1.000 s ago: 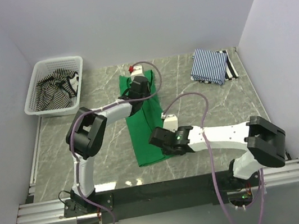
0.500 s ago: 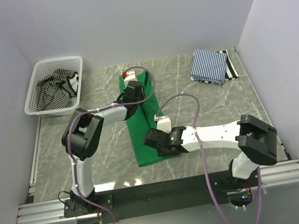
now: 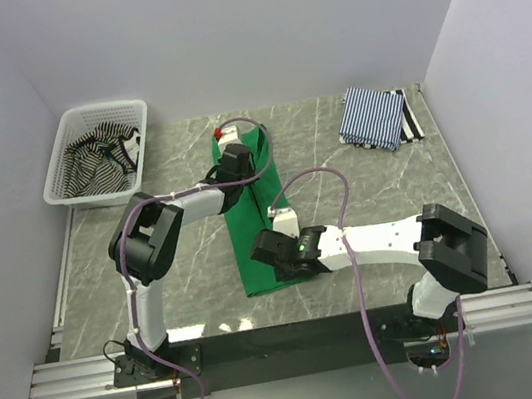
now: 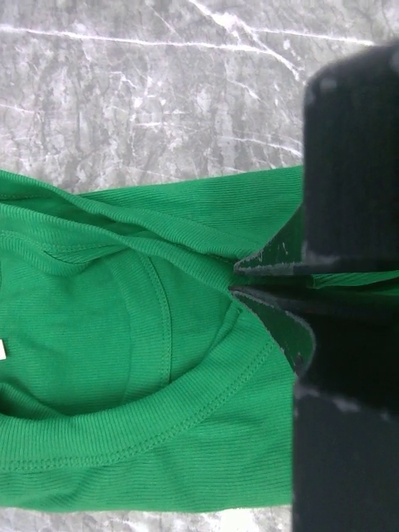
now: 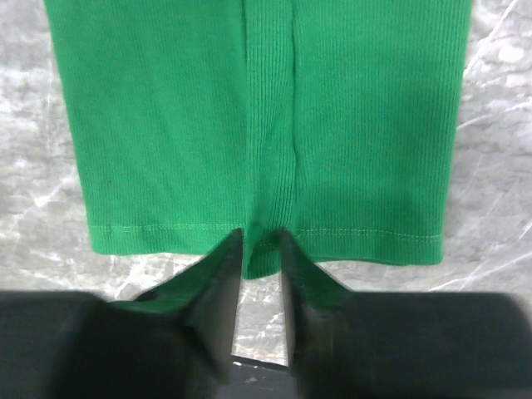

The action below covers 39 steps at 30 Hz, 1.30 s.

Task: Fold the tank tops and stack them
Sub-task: Fold the tank top

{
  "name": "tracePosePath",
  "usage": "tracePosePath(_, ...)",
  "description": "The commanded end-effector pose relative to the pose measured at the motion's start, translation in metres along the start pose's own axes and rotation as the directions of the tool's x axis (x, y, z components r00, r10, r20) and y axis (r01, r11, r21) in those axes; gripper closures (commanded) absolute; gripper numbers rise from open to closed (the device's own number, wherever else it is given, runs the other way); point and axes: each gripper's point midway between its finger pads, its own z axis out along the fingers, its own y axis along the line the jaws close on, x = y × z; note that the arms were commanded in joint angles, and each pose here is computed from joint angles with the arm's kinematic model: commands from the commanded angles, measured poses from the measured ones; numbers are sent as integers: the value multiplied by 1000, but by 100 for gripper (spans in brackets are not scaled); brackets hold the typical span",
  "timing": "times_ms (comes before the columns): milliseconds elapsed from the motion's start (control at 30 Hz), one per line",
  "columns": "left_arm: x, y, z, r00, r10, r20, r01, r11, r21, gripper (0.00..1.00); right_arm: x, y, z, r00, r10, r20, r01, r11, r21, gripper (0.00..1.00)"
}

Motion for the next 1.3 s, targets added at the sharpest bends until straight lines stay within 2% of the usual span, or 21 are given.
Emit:
tracePosePath(0, -29, -16, -11, 997, -51, 64, 47, 997, 64, 84, -8, 10, -6, 999, 12, 34, -10, 999, -42, 66)
tracePosePath(67, -37, -19, -15, 995, -55, 77, 49, 996, 72, 73, -14, 10, -13, 998, 15, 55, -11, 998, -58, 59)
tracePosePath(167, -61, -22, -26, 990, -77, 119, 68, 994, 86, 63, -26, 10, -27, 994, 30, 103, -20, 995, -94, 53)
tracePosePath(200, -66, -22, -29, 988, -83, 127, 72, 994, 87, 54, -30, 7, -32, 993, 34, 115, -24, 995, -95, 52)
tracePosePath(300, -90, -20, -42, 980, -127, 152, 115, 990, 87, 41, -43, -13, -41, 986, 77, 150, -66, 995, -75, 49)
tracePosePath(433, -96, -10, -65, 973, -196, 117, 193, 980, 40, 39, -48, -45, -38, 969, 204, 140, -190, 976, -103, 48)
tracePosePath(567, -40, 26, -106, 946, -322, -28, 318, 943, -101, 39, -31, -72, -26, 953, 286, 99, -272, 953, -131, 48)
tracePosePath(633, -28, 29, -132, 921, -385, -60, 380, 921, -86, 39, -22, -77, -22, 948, 309, 81, -296, 945, -140, 48)
tracePosePath(667, 4, 46, -141, 917, -384, -110, 369, 920, -136, 41, -17, -78, -20, 948, 309, 73, -297, 944, -143, 48)
tracePosePath(867, 93, 59, -206, 869, -398, -293, 375, 917, -134, 38, 0, -82, -9, 938, 344, 31, -333, 926, -179, 47)
tracePosePath(1067, 155, 58, -241, 791, -416, -448, 422, 902, -93, 33, 7, -81, 0, 939, 343, 18, -334, 924, -188, 46)
tracePosePath(1267, 187, 56, -258, 746, -405, -528, 426, 900, -88, 32, 11, -81, 9, 934, 357, 15, -349, 920, -177, 46)
